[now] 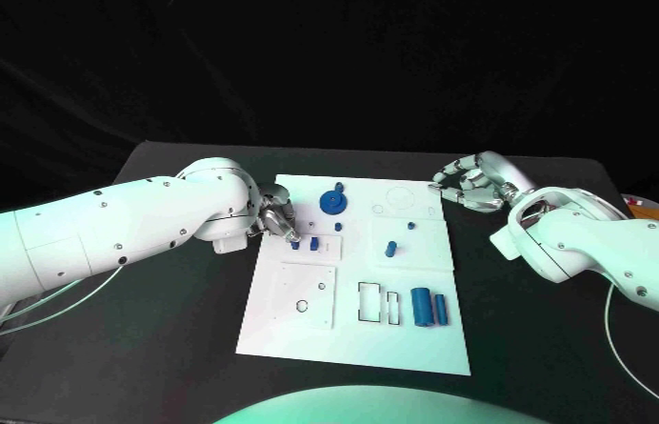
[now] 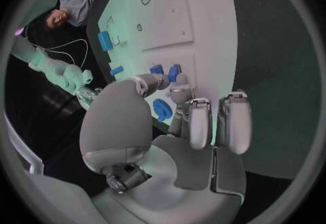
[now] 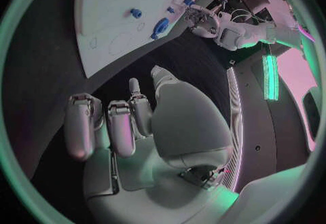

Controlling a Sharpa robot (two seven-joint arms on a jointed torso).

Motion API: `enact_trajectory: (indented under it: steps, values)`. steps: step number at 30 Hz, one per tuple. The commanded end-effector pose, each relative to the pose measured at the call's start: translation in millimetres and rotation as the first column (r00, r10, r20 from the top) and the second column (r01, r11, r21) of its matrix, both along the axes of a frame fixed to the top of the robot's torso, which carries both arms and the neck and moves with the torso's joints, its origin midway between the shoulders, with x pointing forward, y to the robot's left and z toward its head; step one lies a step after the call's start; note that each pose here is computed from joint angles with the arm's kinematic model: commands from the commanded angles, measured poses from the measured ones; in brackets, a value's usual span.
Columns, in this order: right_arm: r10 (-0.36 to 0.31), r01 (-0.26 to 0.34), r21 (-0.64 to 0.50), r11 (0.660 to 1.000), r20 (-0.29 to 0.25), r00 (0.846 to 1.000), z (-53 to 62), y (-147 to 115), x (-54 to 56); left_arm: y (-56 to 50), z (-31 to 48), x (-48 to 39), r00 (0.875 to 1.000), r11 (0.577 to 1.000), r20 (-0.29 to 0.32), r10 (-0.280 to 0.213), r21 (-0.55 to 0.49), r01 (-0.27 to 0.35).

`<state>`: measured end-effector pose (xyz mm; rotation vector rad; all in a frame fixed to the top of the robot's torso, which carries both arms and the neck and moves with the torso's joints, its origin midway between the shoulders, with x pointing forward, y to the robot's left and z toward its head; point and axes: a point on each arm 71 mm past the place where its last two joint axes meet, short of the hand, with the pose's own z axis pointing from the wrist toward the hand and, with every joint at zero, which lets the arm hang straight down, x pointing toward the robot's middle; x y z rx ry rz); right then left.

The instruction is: Assemble the parts on the task board

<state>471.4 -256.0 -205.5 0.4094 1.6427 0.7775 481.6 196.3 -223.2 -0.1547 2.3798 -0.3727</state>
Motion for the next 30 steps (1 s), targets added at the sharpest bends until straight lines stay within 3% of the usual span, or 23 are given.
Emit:
enact_trajectory:
  steps: [1,30]
  values:
    - [0.009,-0.009,0.0,1.0,0.006,1.0,0.2,1.1,-0.6,-1.3,-4.4,-2.7,1.0,1.0,-0.027,-0.017,0.009,0.017]
    - [0.01,-0.01,0.001,1.0,0.01,1.0,0.7,0.9,-0.8,-3.2,-1.3,-1.8,0.997,0.997,0.045,-0.054,0.062,0.052]
